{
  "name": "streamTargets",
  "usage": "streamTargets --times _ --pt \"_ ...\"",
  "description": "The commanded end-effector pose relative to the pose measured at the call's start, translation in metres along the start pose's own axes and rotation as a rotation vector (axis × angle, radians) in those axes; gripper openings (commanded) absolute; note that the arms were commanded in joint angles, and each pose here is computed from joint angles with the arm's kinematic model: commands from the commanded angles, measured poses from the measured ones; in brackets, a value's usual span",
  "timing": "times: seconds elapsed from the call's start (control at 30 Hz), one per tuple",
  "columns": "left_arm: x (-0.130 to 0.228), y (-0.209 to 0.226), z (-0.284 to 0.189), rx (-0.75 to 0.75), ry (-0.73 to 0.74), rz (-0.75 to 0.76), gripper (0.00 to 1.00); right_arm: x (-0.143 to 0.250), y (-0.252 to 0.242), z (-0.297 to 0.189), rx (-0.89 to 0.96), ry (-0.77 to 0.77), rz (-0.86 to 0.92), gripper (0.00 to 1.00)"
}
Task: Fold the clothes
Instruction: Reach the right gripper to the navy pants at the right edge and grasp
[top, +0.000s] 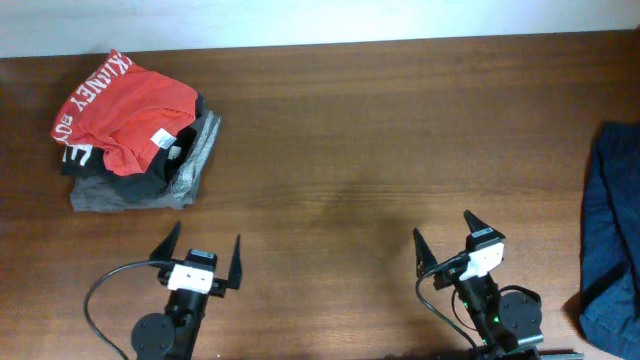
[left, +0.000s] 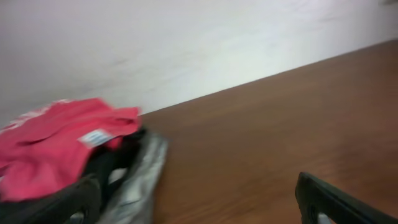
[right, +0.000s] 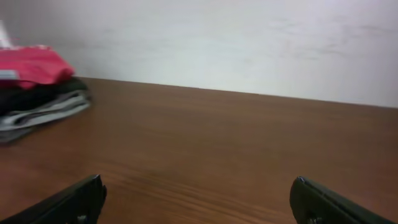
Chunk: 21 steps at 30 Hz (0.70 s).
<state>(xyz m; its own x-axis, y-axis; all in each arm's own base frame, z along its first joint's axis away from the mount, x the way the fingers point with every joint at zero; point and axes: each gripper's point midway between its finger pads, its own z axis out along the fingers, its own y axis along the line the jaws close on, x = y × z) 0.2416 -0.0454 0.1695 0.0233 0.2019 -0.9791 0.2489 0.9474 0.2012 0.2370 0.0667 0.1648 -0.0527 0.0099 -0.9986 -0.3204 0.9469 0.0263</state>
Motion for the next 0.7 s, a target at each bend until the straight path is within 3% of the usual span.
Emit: streamTargets --times 0.0,0.17,0.3,0.5,0.67 --pt "-0.008 -0.030 -0.003 0.179 -0.049 0.007 0.99 -0.011 0.026 -0.003 -0.153 -0.051 -0.012 0.99" --pt "-0.048 -0.023 -0.010 0.168 -0.115 -0.105 0.99 -0.078 0.024 -0.016 -0.123 -0.232 -0.029 0.99" --pt "-0.095 -0.001 -0.019 0.080 -0.144 -0.097 1.00 -0.121 0.006 -0.029 0.002 -0.234 -0.056 0.99" --pt "-0.127 0.012 -0.004 0.085 -0.004 -0.128 1.00 -0.130 -0.001 -0.013 0.034 -0.029 -0.030 0.99" --pt "-0.126 0.021 0.038 0.127 0.253 -0.198 0.99 -0.100 -0.012 0.023 0.062 0.323 0.058 0.99"
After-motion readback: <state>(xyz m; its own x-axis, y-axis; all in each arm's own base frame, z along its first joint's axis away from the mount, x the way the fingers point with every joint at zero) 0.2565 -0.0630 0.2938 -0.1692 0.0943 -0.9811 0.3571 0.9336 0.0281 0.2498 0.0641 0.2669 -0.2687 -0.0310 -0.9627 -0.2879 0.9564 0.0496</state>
